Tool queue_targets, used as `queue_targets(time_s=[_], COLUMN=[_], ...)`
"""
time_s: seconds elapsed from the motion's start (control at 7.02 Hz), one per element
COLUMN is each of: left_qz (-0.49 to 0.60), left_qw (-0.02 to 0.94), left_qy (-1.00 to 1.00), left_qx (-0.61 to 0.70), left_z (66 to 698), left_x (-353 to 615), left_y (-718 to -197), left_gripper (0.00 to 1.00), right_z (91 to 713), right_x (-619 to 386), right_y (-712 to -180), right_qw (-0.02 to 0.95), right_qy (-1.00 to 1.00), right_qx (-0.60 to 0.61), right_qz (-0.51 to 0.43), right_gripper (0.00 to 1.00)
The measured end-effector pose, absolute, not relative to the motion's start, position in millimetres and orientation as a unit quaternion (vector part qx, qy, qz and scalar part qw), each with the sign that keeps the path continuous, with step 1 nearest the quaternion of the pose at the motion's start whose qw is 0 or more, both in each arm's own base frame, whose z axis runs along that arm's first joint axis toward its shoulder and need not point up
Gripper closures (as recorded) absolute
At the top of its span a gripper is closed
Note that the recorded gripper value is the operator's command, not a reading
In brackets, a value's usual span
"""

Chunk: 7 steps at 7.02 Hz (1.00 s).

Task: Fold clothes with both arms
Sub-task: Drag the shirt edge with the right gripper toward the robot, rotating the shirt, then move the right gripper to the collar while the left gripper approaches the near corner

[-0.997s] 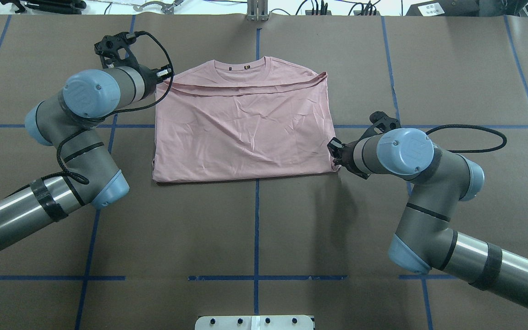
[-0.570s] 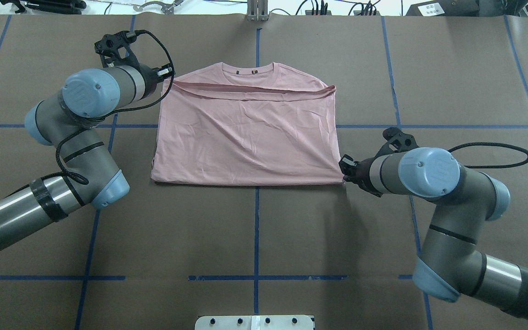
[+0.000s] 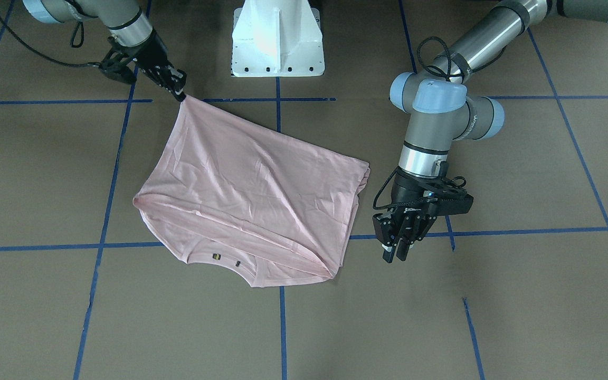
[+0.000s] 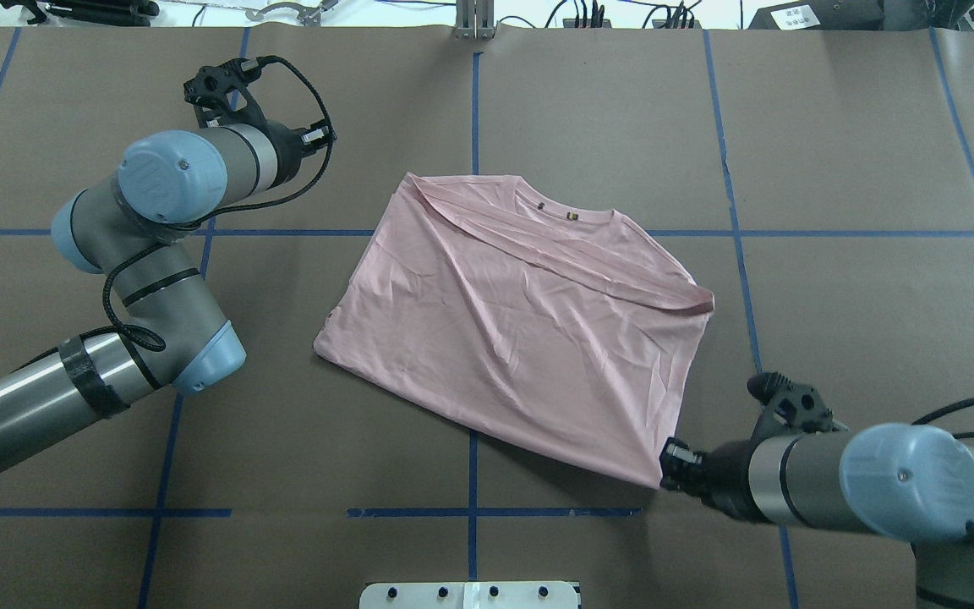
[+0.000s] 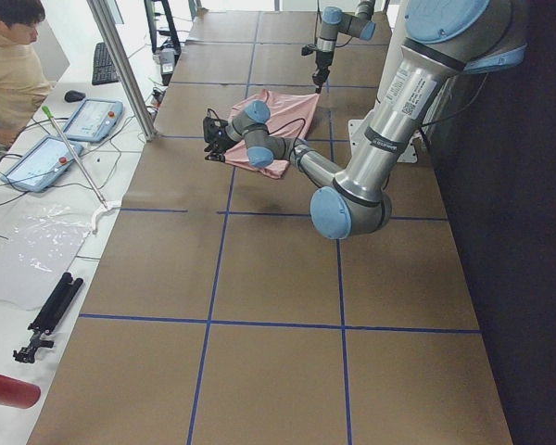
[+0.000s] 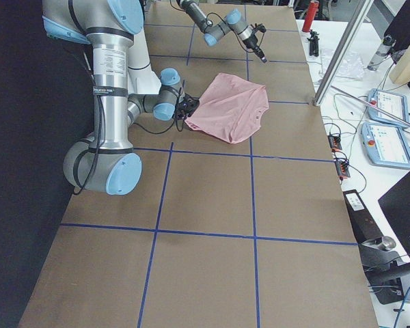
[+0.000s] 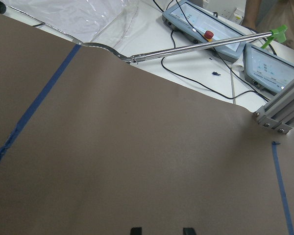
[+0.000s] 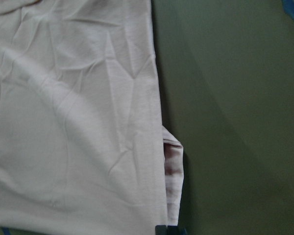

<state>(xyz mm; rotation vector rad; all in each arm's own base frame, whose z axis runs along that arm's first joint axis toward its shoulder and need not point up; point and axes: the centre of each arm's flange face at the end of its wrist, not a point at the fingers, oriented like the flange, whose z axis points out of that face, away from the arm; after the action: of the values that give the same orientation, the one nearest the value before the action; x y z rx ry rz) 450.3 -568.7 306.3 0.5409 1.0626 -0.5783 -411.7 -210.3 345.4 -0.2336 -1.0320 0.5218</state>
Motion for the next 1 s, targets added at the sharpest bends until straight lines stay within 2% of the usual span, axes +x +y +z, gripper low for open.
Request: queue_targets(time_s=[0.14, 0.43, 0.57, 0.85, 1.0], left_qz=[-0.264, -0.256, -0.254, -0.266, -0.272], left_qw=[0.785, 0.780, 0.777, 0.770, 0.776], left_qy=[0.509, 0.529, 0.542, 0.562, 0.558], left_qx=[0.233, 0.214, 0.197, 0.139, 0.109], left_z=[298.2, 292.1, 292.2, 279.7, 265.3], left_x=[458.7, 455.9, 448.0, 449.8, 459.7], left_y=[-556.5, -535.9, -521.5, -473.1, -442.2], left_gripper=[0.60, 0.58, 0.52, 0.43, 0.35], right_z=[335.2, 334.2, 342.4, 345.9, 339.1], right_x=[-411.1, -408.2, -410.4, -401.4, -394.0], right_y=[-170.1, -122.1, -122.3, -171.8, -209.5], right_qw=[0.834, 0.844, 0.848, 0.837, 0.824], right_qy=[-0.485, -0.467, -0.458, -0.467, -0.483], right_qx=[-0.148, -0.196, -0.198, -0.169, -0.146], right_qz=[0.217, 0.175, 0.179, 0.228, 0.258], right_gripper=[0.01, 0.00, 0.00, 0.00, 0.00])
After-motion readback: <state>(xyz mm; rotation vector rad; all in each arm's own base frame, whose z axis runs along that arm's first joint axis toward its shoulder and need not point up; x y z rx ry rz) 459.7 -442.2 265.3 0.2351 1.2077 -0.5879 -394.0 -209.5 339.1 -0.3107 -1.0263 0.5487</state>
